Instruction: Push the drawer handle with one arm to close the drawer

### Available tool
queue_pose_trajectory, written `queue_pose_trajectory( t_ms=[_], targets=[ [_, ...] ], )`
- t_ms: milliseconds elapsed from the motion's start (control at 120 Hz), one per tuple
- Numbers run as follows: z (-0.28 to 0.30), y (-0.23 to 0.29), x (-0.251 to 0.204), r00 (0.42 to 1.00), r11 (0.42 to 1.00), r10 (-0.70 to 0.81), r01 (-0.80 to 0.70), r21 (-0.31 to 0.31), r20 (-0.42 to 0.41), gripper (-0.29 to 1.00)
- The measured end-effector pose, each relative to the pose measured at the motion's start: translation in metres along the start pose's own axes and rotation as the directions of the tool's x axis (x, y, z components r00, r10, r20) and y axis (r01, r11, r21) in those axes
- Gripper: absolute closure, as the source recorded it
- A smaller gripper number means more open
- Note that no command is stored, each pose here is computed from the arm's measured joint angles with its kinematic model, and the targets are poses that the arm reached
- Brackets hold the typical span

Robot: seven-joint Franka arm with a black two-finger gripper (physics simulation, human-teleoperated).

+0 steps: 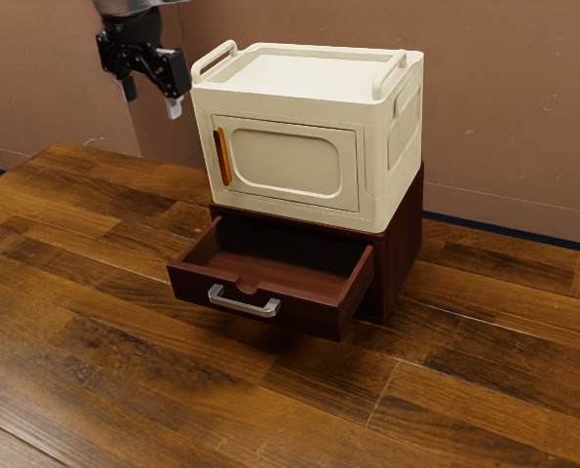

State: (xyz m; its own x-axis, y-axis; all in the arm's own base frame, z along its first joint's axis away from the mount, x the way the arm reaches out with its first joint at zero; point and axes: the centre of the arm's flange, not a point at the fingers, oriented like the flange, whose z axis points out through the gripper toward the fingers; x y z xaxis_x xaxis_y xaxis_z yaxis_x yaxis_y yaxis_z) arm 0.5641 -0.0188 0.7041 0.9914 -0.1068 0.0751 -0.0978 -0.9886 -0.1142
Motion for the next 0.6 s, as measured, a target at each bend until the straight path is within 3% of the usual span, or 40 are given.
queue_pose_trajectory(
  t_ms=[150,267,383,450,600],
  targets=[
    [0.008,-0.003,-0.006,1.000,1.000,0.001,-0.001,-0.007,0.017,0.00],
    [0.041,0.001,-0.058,0.995,0.997,0.036,-0.030,-0.064,0.095,0.00],
    [0.114,-0.004,-0.114,0.980,0.992,0.016,0.009,-0.126,0.196,0.02],
    [0.161,0.008,-0.131,0.975,0.988,0.004,0.030,-0.149,0.223,0.15],
    [0.214,0.029,-0.134,0.980,0.987,-0.045,0.073,-0.144,0.193,0.51]
  ],
)
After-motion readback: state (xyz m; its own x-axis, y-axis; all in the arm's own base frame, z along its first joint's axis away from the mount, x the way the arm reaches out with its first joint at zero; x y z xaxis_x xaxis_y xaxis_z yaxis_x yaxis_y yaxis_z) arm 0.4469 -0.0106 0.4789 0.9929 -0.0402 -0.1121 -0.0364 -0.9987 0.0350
